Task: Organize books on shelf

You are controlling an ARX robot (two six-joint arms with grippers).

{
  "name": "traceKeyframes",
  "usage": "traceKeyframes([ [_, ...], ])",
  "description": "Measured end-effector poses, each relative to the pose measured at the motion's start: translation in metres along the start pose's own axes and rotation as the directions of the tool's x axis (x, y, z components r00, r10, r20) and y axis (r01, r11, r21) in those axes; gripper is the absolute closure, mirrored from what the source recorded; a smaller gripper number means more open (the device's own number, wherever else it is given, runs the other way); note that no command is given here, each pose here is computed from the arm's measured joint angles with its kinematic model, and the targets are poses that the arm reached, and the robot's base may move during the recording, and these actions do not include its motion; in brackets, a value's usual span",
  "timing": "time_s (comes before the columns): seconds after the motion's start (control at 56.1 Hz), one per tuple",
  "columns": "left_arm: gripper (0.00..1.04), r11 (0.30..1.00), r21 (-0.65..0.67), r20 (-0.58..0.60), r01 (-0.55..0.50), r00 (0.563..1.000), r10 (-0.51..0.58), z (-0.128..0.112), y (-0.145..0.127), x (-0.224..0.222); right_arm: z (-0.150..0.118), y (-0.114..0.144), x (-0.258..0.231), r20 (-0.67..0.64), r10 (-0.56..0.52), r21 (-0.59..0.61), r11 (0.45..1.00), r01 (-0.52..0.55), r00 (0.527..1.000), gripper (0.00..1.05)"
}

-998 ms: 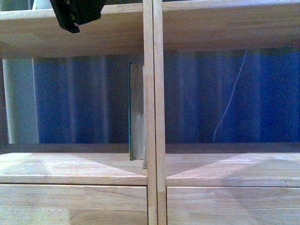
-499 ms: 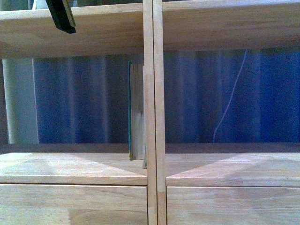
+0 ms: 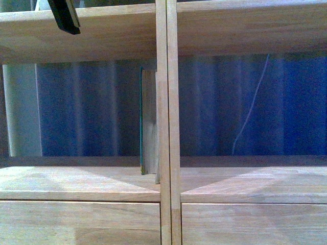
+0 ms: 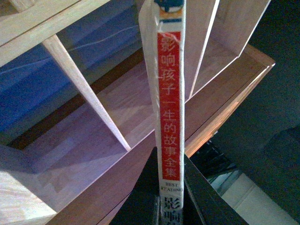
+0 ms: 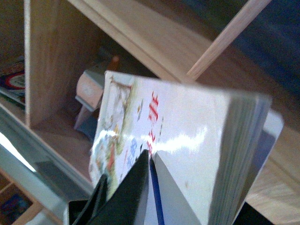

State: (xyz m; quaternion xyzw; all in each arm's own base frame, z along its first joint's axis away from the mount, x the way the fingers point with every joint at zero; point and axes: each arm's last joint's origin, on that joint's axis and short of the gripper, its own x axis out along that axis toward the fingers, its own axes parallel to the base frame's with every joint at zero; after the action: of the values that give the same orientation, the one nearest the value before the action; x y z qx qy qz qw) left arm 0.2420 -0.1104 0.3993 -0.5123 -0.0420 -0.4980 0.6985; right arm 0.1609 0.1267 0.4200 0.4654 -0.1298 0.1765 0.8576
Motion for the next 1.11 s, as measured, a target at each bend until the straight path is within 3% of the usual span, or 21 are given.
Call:
traceKeyframes([
  [0.125,0.98,0.998,0.043,-0.013,-0.037,0.999,0.038,0.006,0.001,-0.003,0.01,-0.011,0.001,0.084,-0.078,-0.138,0.986,0.089,0.993,0.55],
  [0.232,0.98,0.991,0.111,-0.032,-0.073,0.996,0.077,0.017,0.0,-0.004,0.024,-0.027,-0.003,0.195,-0.157,-0.318,0.924,0.214,0.968,0.36],
  [0.321,0.98,0.979,0.178,-0.045,-0.103,0.993,0.113,0.026,-0.003,-0.007,0.034,-0.04,-0.006,0.275,-0.202,-0.454,0.835,0.312,0.94,0.23],
  [0.428,0.98,0.942,0.3,-0.055,-0.15,0.983,0.174,0.04,-0.012,-0.011,0.044,-0.06,-0.009,0.379,-0.232,-0.605,0.67,0.43,0.896,0.06],
  [0.588,0.98,0.831,0.493,-0.013,-0.257,0.953,0.303,0.054,-0.023,-0.021,0.056,-0.085,-0.018,0.446,-0.243,-0.687,0.523,0.504,0.861,0.07],
  [0.767,0.98,0.571,0.749,0.089,-0.337,0.905,0.417,0.064,-0.029,-0.038,0.066,-0.11,-0.03,0.497,-0.281,-0.692,0.443,0.57,0.821,0.07],
  [0.856,0.98,0.398,0.852,0.156,-0.339,0.891,0.425,0.069,-0.036,-0.051,0.068,-0.132,-0.039,0.511,-0.372,-0.676,0.383,0.63,0.775,0.07],
  [0.963,0.98,0.301,0.888,0.198,-0.346,0.881,0.43,0.075,-0.041,-0.062,0.068,-0.15,-0.046,0.531,-0.463,-0.649,0.315,0.692,0.71,0.07],
  [1.07,0.98,0.228,0.897,0.255,-0.38,0.863,0.436,0.084,-0.038,-0.073,0.068,-0.155,-0.048,0.537,-0.482,-0.638,0.306,0.707,0.693,0.07],
  [1.105,0.98,0.207,0.892,0.278,-0.402,0.849,0.45,0.089,-0.034,-0.078,0.069,-0.155,-0.049,0.507,-0.479,-0.661,0.317,0.68,0.716,0.08],
])
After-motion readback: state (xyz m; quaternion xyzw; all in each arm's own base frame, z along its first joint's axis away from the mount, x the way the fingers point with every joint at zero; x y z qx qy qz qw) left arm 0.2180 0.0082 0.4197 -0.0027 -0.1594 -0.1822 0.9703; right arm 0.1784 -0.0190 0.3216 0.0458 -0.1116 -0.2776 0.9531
